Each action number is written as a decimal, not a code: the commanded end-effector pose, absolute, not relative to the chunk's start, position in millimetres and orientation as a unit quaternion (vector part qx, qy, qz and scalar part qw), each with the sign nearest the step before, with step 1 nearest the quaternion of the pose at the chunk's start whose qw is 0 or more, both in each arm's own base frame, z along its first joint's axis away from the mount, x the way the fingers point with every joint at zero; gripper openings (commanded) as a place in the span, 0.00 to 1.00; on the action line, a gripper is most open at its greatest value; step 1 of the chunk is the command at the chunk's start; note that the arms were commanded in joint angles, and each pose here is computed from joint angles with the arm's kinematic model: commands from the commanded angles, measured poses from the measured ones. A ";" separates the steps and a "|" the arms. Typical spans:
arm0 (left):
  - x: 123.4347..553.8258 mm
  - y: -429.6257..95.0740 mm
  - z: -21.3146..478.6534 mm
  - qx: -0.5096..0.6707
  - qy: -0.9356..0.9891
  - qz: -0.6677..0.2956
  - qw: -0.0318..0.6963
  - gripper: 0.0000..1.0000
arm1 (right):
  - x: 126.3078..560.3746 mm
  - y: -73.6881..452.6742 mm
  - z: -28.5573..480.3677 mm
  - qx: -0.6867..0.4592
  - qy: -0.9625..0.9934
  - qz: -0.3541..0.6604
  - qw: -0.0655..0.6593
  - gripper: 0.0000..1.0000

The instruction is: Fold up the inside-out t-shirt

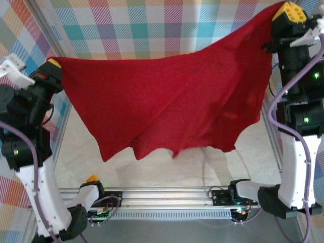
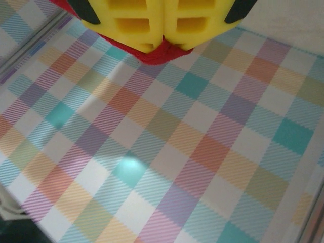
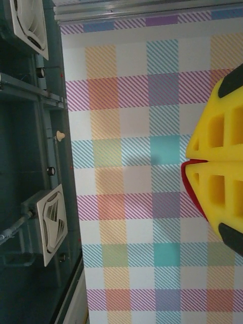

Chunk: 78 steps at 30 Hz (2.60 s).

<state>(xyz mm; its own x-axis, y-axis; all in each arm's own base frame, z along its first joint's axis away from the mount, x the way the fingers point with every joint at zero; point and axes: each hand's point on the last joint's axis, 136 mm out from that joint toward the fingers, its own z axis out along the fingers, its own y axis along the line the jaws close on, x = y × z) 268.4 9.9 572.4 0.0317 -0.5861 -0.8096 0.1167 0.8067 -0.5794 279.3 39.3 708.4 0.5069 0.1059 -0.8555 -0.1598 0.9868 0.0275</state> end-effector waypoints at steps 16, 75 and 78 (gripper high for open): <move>497.7 42.7 275.1 -0.256 0.857 -0.211 0.395 0.00 | 598.0 118.1 419.4 -0.073 0.751 0.167 0.634 0.00; 430.5 52.0 83.5 -0.386 0.860 -0.204 0.264 0.10 | 477.7 80.7 147.0 0.129 0.891 0.168 0.402 0.02; 418.0 47.0 74.8 -0.400 0.859 -0.206 0.243 0.32 | 470.4 77.3 136.0 0.140 0.900 0.158 0.380 0.35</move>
<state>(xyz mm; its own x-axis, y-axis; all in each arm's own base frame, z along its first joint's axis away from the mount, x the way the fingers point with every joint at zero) 429.5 52.6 74.4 -0.5690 -0.7743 -0.2770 -0.5683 0.6137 -0.5481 474.5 77.4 136.5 -0.6669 0.3349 -0.6657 0.1067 0.9270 0.3595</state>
